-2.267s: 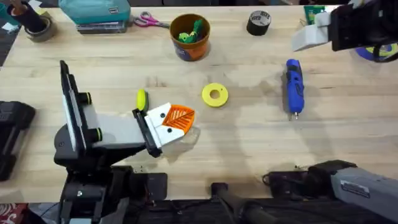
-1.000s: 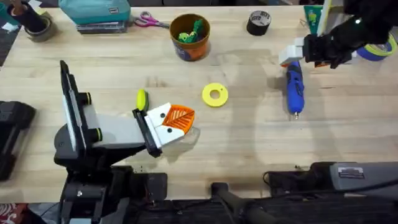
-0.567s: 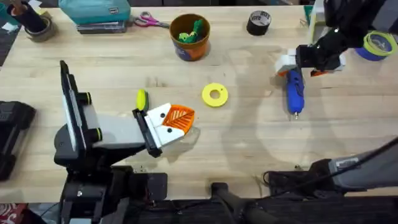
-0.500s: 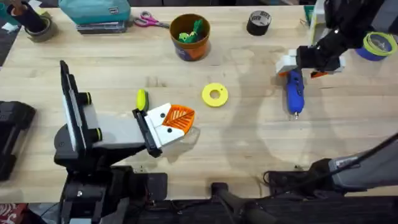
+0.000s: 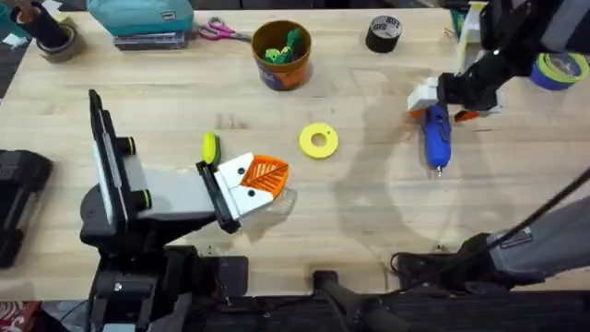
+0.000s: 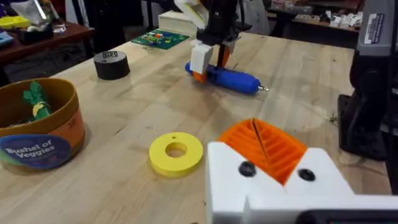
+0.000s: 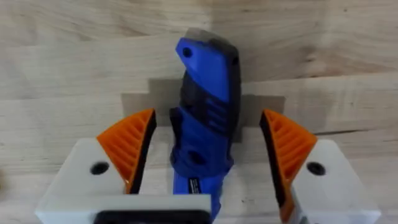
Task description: Pick up the gripper from the table and insert it into the empty holder that is missing its gripper. Then pick up a screw, insert it into the mounting hole, and use the screwdriver to tighten it. Finally, clean up the table by picking up the vegetable and placing it into the bucket.
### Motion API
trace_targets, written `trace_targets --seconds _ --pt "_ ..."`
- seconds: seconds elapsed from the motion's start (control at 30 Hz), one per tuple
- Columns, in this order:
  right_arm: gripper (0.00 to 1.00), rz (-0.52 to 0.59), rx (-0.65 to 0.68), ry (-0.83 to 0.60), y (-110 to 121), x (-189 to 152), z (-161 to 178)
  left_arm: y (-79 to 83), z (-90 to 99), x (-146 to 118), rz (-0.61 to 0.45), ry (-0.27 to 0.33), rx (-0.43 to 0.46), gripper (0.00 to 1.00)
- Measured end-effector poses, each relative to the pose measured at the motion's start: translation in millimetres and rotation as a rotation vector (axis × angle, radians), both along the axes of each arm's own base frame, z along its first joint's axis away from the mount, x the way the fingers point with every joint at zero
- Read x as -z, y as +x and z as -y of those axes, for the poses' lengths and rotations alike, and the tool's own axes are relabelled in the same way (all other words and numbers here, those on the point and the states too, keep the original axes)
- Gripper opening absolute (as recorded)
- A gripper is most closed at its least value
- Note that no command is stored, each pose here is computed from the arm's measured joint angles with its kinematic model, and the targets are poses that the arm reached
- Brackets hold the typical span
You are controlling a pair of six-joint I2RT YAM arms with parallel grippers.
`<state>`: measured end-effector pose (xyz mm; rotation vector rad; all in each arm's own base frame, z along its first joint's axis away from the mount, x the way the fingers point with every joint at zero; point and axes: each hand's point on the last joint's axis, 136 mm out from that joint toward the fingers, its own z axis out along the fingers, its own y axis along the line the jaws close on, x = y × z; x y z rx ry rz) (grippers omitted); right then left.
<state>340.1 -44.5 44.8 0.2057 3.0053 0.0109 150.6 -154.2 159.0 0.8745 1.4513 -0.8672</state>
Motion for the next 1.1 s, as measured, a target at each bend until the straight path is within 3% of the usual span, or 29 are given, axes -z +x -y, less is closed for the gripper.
trace_targets --seconds 0.33,0.43,0.47,0.5,0.67,1.1 --pt "0.996 -0.038 0.001 0.000 -3 11 1 0.0 0.0 0 0.000 0.000 0.000 0.005" --pt "0.947 -0.039 0.002 -0.005 -2 11 1 0.0 0.0 0 0.000 0.000 0.000 0.005" --pt "0.883 -0.040 0.001 -0.012 -2 11 3 0.0 0.0 0 0.000 0.000 0.000 0.005" --pt "0.755 -0.041 0.003 -0.017 -3 11 4 0.0 0.0 0 0.000 0.000 0.000 0.005" --pt "0.050 -0.042 0.003 -0.026 -2 14 7 0.0 0.0 0 0.000 0.000 0.000 0.005" --pt "0.024 -0.040 0.000 -0.021 -1 13 6 0.0 0.0 0 0.000 0.000 0.000 0.005"
